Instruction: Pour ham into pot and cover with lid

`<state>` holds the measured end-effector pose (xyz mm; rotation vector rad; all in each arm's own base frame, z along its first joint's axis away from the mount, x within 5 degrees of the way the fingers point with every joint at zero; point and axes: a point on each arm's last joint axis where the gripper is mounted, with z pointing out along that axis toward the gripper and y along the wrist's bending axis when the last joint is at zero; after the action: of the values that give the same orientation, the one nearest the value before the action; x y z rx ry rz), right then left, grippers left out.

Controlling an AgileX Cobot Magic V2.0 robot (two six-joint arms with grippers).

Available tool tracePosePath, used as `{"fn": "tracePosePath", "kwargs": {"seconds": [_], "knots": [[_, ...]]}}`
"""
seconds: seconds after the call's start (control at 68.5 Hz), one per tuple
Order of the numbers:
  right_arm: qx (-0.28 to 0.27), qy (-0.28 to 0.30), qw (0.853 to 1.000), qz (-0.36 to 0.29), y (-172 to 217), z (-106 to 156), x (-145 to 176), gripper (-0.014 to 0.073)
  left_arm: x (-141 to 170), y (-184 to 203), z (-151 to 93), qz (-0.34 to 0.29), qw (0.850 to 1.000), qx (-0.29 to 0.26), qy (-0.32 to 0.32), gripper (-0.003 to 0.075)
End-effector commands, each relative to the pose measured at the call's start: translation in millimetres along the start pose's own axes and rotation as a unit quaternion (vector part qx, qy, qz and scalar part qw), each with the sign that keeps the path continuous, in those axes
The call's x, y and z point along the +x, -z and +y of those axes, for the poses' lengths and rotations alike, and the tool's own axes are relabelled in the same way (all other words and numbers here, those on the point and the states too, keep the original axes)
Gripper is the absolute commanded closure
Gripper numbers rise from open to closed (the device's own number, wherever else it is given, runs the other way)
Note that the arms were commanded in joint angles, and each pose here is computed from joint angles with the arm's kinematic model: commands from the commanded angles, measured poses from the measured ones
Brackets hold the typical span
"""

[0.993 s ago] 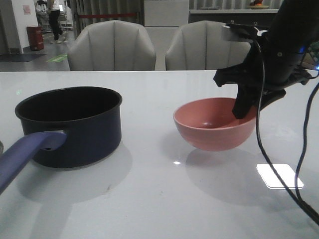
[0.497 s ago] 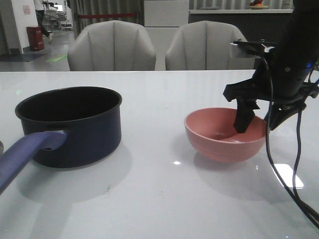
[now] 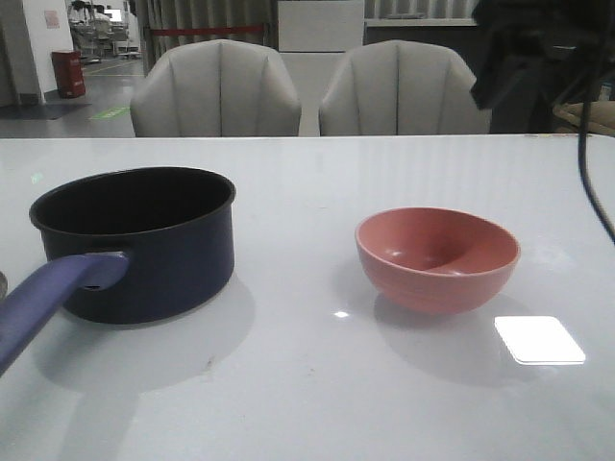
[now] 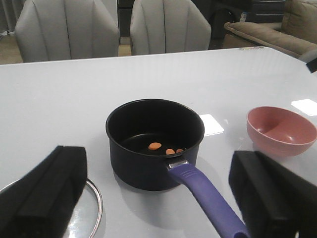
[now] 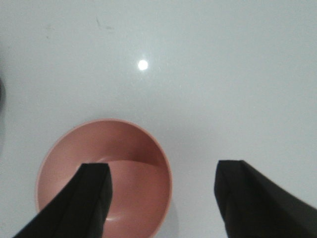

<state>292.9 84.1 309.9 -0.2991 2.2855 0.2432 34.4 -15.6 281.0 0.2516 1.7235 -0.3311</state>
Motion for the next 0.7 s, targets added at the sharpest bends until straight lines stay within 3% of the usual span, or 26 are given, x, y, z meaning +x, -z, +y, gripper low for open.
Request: {"fn": "tracePosePath", "kwargs": {"seconds": [0.0,0.365,0.687], "knots": [[0.005,0.014,0.995,-0.100,43,3,-5,0.0050,-15,3,-1,-0.046,0.999,0.007,0.003,0.0094],[0.018,0.023,0.972,-0.232,117,3,78,0.0050,-15,3,-1,-0.048,0.999,0.007,0.003,0.0094],[0.021,0.028,0.928,-0.372,162,2,164,0.0050,-15,3,-1,-0.048,0.999,0.007,0.003,0.0094]]}}
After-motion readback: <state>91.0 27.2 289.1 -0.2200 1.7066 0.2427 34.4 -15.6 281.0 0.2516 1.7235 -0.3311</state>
